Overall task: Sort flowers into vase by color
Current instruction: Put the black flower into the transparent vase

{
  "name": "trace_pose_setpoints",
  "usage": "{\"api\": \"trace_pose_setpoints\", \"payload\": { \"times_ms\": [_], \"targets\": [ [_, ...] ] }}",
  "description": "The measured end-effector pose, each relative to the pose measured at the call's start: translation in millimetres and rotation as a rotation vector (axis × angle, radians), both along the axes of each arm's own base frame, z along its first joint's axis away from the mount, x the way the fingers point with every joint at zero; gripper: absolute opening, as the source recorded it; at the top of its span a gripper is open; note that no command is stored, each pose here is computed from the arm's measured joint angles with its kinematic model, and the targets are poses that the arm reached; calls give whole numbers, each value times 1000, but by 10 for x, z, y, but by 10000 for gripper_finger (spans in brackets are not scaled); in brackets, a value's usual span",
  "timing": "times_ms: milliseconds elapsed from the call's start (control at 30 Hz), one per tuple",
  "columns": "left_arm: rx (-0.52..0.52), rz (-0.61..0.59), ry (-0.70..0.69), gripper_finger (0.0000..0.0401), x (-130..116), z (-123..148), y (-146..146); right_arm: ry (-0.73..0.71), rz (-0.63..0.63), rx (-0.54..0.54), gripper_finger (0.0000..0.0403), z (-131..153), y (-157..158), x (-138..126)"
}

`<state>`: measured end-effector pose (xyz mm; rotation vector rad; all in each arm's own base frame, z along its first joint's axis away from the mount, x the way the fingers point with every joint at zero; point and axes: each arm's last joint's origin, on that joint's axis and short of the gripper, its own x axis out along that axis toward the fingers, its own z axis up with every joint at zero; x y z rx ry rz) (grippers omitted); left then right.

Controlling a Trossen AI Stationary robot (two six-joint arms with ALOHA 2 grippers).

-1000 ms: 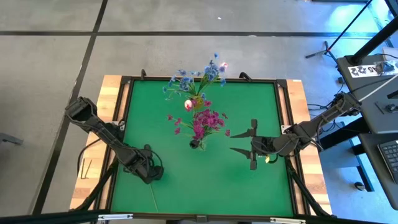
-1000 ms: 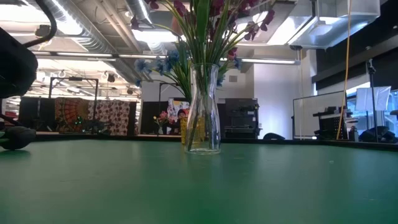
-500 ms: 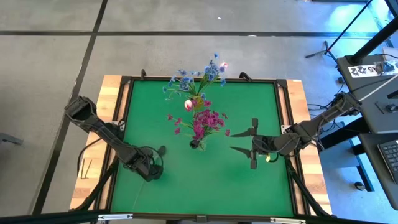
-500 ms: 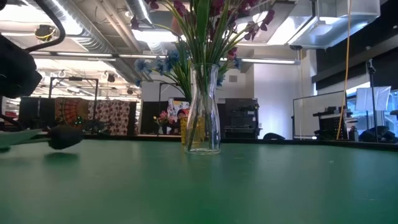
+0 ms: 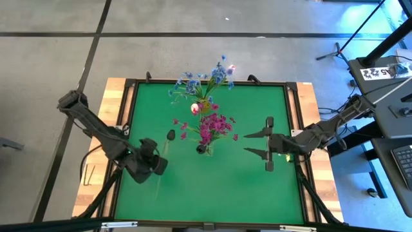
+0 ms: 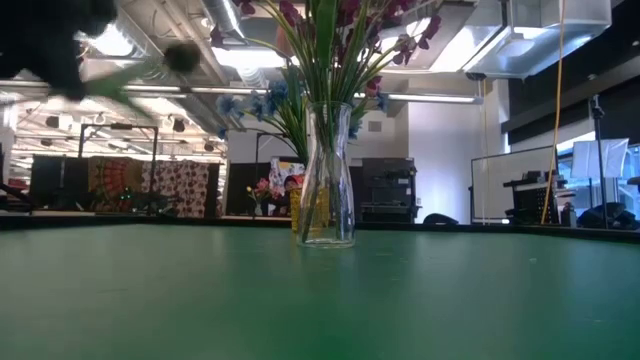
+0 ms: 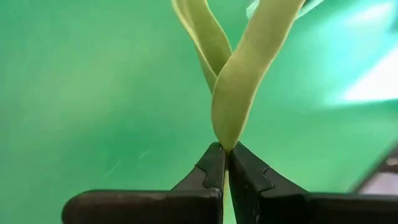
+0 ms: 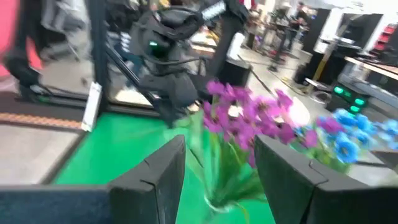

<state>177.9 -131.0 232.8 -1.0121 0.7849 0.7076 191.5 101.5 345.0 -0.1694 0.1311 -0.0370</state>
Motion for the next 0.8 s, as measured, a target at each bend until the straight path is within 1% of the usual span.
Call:
{"api": "trace_pose_setpoints", "payload": {
  "times_ms": [100,267,367,467,600,733,800],
  "targets": [
    [53,-31,-114,2,-42,207,-11,-30,52,27,191,40,12,-4],
    [178,-137,-258,2,-62,585,-60,-66,106,53,191,81,31,1],
    [280,-236,-314,2,-48,836,-92,-101,128,76,191,115,42,8],
    [350,-312,-369,2,-30,1071,-115,-142,171,118,191,153,65,25],
    [460,-361,-472,3,-9,1430,-116,-204,220,164,191,195,109,70],
    [576,-392,-600,3,35,1779,-110,-254,233,161,191,198,162,149],
    [642,-406,-656,3,76,1899,-98,-282,231,168,191,199,185,191]
  ]
}}
